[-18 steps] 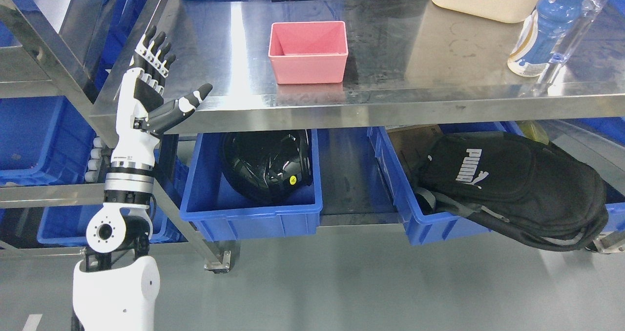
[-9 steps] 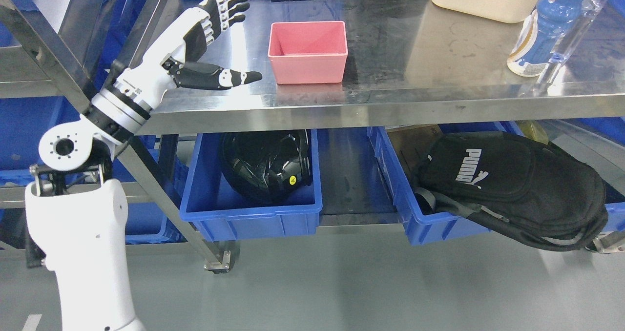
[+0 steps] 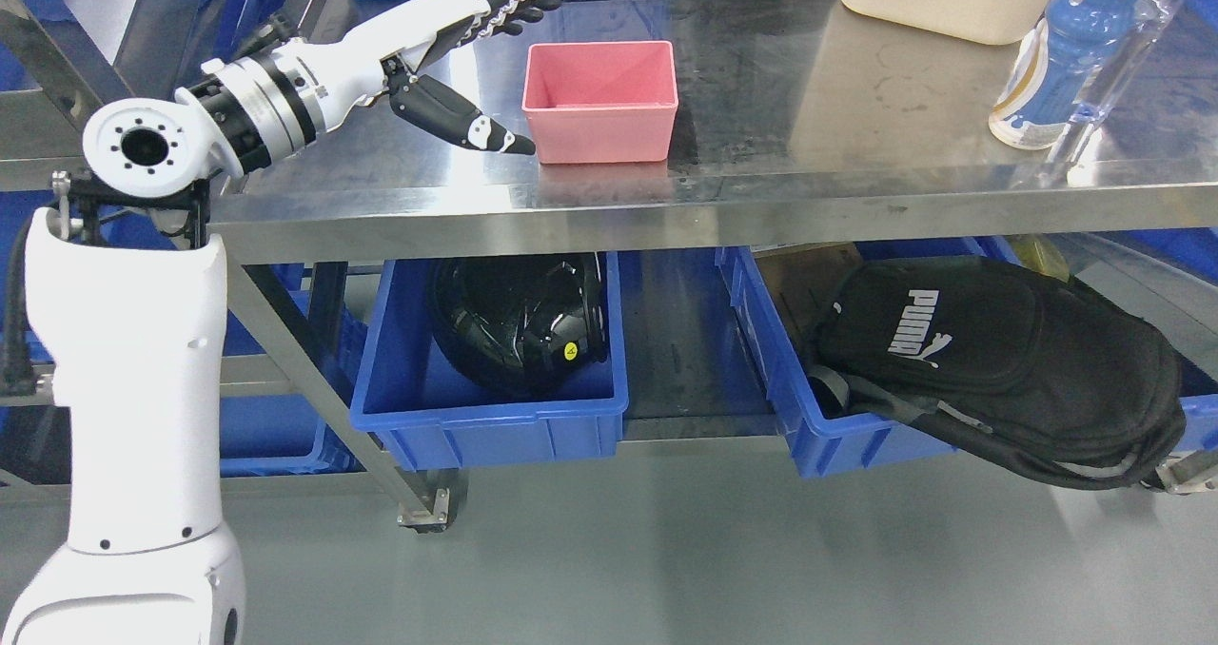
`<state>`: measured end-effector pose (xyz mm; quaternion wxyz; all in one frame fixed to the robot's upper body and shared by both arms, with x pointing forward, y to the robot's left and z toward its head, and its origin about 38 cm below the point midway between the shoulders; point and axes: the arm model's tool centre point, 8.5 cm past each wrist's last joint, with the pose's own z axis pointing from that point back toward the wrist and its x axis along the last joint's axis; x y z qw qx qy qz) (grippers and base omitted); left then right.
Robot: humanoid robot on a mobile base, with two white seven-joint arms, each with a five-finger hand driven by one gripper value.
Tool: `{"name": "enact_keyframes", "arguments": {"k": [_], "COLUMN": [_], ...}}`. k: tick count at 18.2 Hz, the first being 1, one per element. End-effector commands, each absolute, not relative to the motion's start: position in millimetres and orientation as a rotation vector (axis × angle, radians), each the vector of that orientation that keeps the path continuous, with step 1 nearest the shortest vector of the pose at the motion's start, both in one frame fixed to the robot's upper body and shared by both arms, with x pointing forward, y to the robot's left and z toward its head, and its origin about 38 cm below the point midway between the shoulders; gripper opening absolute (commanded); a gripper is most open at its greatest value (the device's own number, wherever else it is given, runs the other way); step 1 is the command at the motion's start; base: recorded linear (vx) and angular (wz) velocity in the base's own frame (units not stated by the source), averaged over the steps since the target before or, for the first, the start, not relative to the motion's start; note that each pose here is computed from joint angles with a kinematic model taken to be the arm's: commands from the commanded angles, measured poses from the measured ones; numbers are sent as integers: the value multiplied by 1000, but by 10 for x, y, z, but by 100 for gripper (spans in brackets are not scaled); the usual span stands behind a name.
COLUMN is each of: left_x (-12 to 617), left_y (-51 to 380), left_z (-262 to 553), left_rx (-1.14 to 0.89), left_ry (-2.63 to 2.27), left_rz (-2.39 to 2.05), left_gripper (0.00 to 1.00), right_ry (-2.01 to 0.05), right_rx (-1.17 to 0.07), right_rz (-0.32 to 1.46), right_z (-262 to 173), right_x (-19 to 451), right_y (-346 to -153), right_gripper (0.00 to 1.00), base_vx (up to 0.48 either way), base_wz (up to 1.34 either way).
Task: Place storage box into left shelf container
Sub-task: 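Hook the left hand fingers over the pink box rim and grasp it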
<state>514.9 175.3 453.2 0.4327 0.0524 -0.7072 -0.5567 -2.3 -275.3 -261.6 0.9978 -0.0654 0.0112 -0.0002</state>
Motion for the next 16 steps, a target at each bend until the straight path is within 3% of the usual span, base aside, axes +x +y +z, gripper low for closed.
{"name": "enact_keyframes", "arguments": {"k": [1,4,11,16], "left_x": [5493,5516,5669,5722], "left_y": [1206,927,1052,1085], "left_z": [4098,4098,3894,3785], "left_rx": [142,114,193,177], "left_ry": [-1487,-1466,-1345,-1309], "left_rz": [-1544,-1583,-1572,-1557], "left_gripper": [98,97,95,85], "right_ry": [13,13,13,13], "right_rx": [-148,-148,-148,-148], "right_rz": [-3,-3,-3,-3], "right_z": [-2608,-2608,-2608,-2608], "right_x": [-21,-21,-21,-21], "right_y": [-2865,-2865,-2865,-2865], "right_gripper": [100,100,100,100], "base_vx": [0,0,0,0], "base_wz": [0,0,0,0]}}
